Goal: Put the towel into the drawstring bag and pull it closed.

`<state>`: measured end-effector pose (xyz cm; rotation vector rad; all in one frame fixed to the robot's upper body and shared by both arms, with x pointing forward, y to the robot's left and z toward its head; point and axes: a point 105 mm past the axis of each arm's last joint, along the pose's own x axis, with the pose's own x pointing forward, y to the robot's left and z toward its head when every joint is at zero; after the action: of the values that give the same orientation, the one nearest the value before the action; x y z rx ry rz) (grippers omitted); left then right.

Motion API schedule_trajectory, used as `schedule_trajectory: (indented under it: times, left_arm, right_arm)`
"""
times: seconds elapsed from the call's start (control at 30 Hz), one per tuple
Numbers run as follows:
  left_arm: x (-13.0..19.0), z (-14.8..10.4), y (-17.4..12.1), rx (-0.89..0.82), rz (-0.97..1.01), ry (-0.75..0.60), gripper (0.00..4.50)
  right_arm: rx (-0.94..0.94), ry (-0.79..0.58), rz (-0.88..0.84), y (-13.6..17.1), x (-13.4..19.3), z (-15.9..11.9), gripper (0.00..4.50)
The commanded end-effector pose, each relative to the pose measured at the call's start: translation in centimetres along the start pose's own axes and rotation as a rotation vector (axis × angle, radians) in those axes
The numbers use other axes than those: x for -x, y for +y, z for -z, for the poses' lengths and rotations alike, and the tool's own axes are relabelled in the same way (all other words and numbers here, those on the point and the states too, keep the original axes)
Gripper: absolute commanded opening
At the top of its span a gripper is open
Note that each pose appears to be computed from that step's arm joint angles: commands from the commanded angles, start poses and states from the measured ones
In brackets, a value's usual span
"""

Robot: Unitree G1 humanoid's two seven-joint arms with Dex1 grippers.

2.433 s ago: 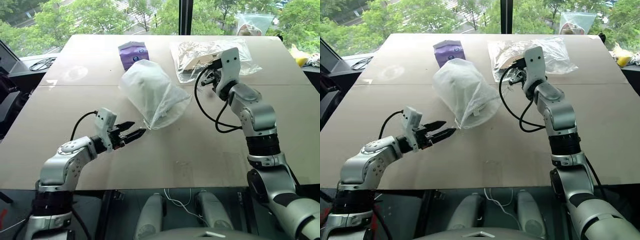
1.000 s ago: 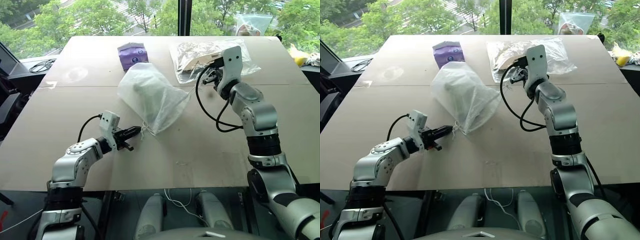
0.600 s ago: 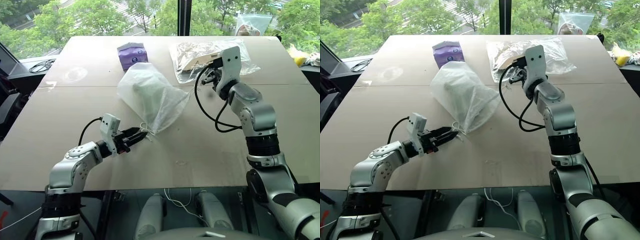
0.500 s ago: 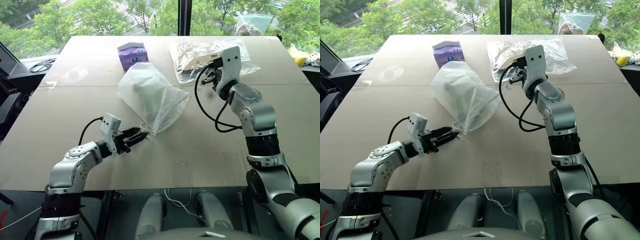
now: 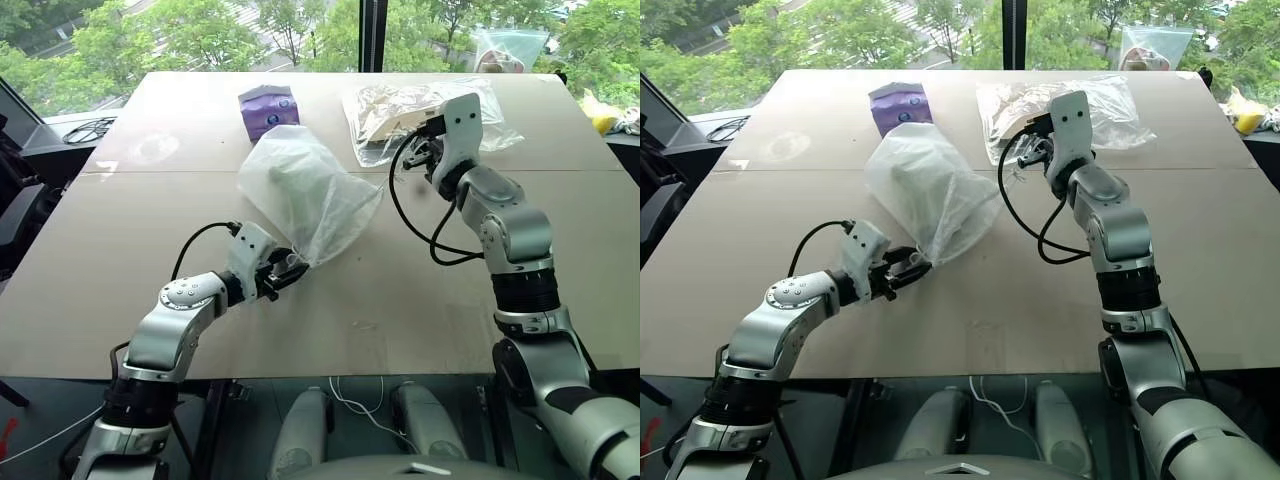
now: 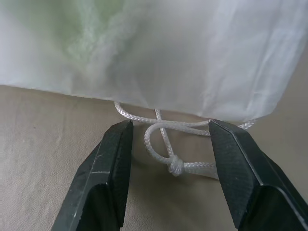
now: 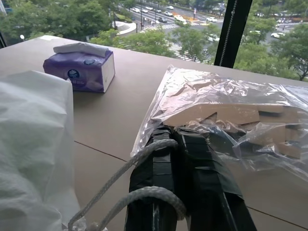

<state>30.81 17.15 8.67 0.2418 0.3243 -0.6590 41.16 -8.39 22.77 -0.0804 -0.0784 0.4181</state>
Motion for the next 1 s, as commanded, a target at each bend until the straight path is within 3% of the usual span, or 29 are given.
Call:
schedule_trajectory:
  times: [0.03, 0.17, 0.3, 0.43, 0.57, 0.83, 1.0]
  left_arm:
    - [0.3, 3.0, -1.1, 0.001, -0.016, 0.096, 1.77]
    - [1.3, 4.7, 0.5, -0.096, -0.131, 0.123, 0.05]
    - [1.5, 5.8, 2.2, -0.153, -0.236, 0.125, 0.01]
    - [1.4, 4.5, 3.4, -0.217, -0.331, 0.044, 0.01]
    - [2.4, 1.5, 5.7, -0.348, -0.517, -0.076, 0.01]
    - [8.3, -4.9, 11.1, -0.715, -0.992, -0.231, 0.01]
    - [11.8, -8.1, 13.2, -0.778, -1.200, -0.302, 0.01]
  right_arm:
    - [0.015, -0.056, -0.004, 0.2, 0.3, -1.6, 0.00]
    - [0.015, -0.054, -0.007, 0.2, 0.3, -1.5, 0.00]
    - [0.017, -0.049, -0.019, 0.4, 0.1, -1.4, 0.00]
    - [0.023, -0.049, -0.028, 0.5, 0.0, -1.4, 0.00]
    - [0.043, -0.062, -0.011, 0.1, 0.1, -1.7, 0.00]
    - [0.065, -0.125, 0.103, -3.3, 0.3, -3.3, 0.00]
    - [0.064, -0.173, 0.189, -5.5, 0.5, -4.5, 0.00]
